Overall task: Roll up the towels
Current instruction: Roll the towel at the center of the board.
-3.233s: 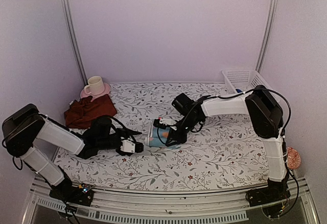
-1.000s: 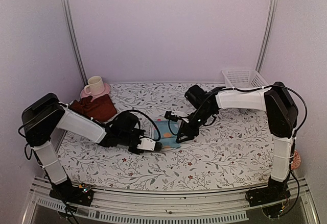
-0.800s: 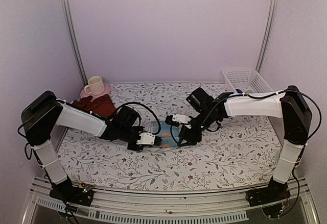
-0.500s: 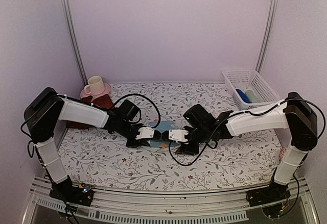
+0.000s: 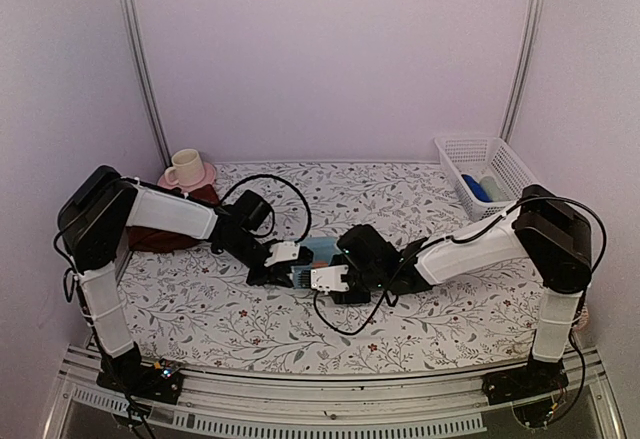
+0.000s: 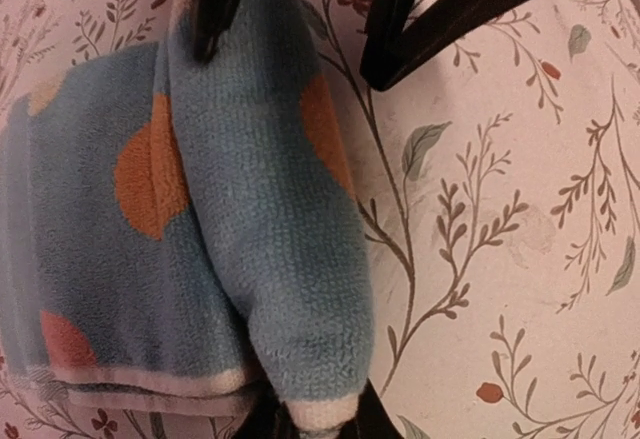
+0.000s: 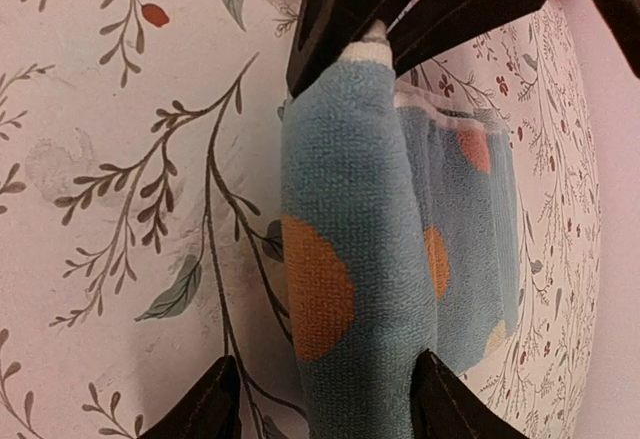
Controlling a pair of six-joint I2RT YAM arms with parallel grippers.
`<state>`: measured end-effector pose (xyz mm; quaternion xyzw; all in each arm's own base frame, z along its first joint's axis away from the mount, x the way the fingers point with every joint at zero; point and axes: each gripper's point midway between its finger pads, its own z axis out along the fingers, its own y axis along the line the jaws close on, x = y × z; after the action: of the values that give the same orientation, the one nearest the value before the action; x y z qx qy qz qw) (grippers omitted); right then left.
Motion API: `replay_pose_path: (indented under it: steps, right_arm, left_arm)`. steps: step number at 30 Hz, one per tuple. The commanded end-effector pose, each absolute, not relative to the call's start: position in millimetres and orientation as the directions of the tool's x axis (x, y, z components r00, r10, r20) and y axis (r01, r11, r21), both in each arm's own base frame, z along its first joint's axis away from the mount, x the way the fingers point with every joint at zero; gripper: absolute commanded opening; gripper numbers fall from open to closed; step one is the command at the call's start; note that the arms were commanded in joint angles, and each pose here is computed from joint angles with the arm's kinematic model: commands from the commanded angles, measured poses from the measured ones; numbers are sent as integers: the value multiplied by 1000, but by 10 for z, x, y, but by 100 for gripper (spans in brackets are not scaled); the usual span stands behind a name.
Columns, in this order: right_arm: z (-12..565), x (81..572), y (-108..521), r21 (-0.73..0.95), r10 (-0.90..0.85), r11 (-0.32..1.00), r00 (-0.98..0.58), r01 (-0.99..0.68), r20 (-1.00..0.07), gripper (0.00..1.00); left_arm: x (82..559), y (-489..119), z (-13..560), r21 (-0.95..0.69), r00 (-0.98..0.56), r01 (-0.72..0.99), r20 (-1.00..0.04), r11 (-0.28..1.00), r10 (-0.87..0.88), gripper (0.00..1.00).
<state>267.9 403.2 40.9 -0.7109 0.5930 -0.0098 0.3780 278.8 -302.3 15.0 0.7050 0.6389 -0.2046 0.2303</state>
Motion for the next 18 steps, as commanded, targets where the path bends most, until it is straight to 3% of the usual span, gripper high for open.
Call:
replay_pose_path:
  steps: [1, 7, 15, 18]
  right_arm:
    - [430, 2829, 4172, -620, -856, -4, 323, -785, -403, 59]
    - [336, 2924, 4195, -642, -874, -4, 315, -766, -370, 56]
    - [210, 2830, 4211, -589, -876, -54, 322, -807, -360, 23]
    - [204, 2776, 4209, -563, -874, -69, 322, -824, -365, 20]
  left_arm:
    - [2590, -2787, -123, -73, -3, 997, -507, -40, 862, 14]
    - [2567, -2780, -133, -89, -10, 995, -505, -40, 863, 15]
    - [2635, -2765, -62, -103, -42, 995, -534, -16, 845, 17]
    - [2672, -2760, -4, -102, -53, 995, -552, -4, 832, 20]
